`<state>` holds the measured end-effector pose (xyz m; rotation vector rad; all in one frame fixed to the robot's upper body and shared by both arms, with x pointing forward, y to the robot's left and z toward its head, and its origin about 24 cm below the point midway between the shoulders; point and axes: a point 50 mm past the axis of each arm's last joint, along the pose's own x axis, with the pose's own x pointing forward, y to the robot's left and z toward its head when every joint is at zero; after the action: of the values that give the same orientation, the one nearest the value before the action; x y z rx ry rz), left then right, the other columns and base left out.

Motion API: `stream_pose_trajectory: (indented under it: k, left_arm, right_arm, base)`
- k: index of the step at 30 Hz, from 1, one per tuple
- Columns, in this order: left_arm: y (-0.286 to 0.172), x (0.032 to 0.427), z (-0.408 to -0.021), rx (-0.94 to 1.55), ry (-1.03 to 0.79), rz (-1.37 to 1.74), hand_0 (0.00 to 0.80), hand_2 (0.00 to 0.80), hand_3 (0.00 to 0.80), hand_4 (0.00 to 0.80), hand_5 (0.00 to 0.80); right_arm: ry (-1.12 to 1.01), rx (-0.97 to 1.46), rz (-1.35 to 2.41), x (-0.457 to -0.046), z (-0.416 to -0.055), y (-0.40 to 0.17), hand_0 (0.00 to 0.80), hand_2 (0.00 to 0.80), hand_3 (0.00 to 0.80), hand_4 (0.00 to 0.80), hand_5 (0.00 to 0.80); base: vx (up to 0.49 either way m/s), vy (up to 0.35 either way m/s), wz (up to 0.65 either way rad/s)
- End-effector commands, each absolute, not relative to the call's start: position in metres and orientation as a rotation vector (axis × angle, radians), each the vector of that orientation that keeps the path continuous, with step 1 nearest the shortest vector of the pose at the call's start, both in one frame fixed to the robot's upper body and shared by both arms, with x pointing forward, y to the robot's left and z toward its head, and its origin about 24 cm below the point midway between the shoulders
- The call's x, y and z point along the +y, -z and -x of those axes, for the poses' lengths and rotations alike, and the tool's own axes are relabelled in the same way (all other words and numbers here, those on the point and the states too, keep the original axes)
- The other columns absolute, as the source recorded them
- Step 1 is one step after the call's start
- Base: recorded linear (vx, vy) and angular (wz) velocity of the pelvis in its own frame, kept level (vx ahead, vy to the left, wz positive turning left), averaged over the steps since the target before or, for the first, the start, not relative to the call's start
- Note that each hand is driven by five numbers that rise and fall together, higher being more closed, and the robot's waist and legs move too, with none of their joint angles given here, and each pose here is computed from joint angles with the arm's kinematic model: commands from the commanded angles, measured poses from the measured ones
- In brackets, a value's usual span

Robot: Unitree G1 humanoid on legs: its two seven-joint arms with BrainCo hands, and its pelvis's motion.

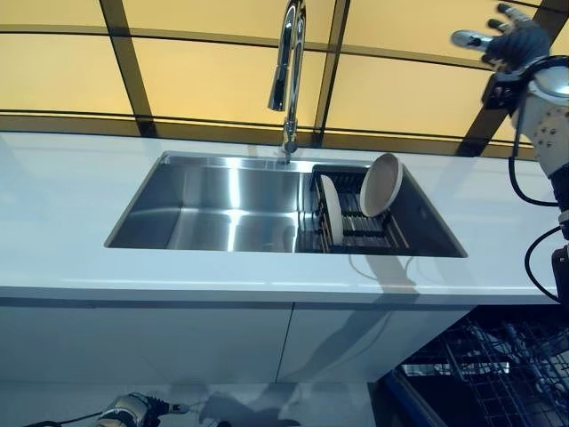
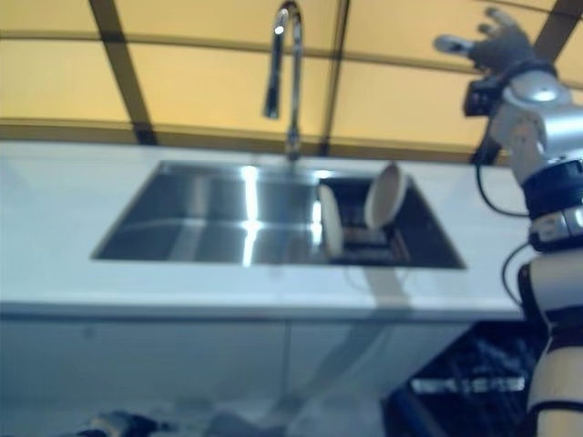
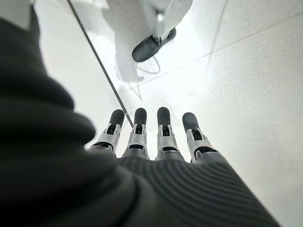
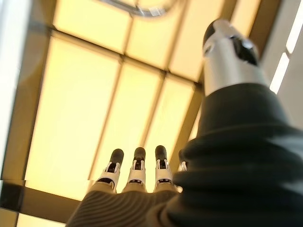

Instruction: Take plates into dishwasher

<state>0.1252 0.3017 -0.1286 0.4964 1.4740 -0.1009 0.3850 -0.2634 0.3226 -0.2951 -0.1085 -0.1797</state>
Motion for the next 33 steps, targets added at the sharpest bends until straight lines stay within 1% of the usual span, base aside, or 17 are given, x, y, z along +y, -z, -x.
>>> stream_pose_trajectory:
  k: [1, 7, 12, 25, 33]
  left_arm:
    - [0.122, 0.301, -0.145, 1.441, 0.098, -0.523, 0.0, 0.0, 0.0, 0.0, 0.0]
    - [0.125, 0.307, -0.13, 1.476, 0.072, -0.531, 0.0, 0.0, 0.0, 0.0, 0.0]
    - [0.128, 0.309, -0.118, 1.49, 0.108, -0.567, 0.0, 0.0, 0.0, 0.0, 0.0]
    - [0.126, 0.311, -0.121, 1.48, 0.098, -0.573, 0.0, 0.0, 0.0, 0.0, 0.0]
    - [0.129, 0.307, -0.118, 1.49, 0.093, -0.576, 0.0, 0.0, 0.0, 0.0, 0.0]
  right_arm:
    - [0.32, -0.139, 0.476, -0.275, -0.375, -0.37, 0.0, 0.0, 0.0, 0.0, 0.0]
    - [0.404, -0.07, 0.56, -0.287, -0.372, -0.379, 0.0, 0.0, 0.0, 0.0, 0.0]
    - [0.422, -0.046, 0.576, -0.292, -0.368, -0.385, 0.0, 0.0, 0.0, 0.0, 0.0]
    - [0.417, -0.077, 0.567, -0.284, -0.368, -0.389, 0.0, 0.0, 0.0, 0.0, 0.0]
    - [0.379, -0.023, 0.579, -0.284, -0.37, -0.377, 0.0, 0.0, 0.0, 0.0, 0.0]
  base:
    - [0.032, -0.019, 0.02]
    - [0.077, -0.005, 0.01]
    - [0.081, -0.008, -0.02]
    - [-0.01, -0.005, -0.01]
    - [0.038, 0.003, 0.0]
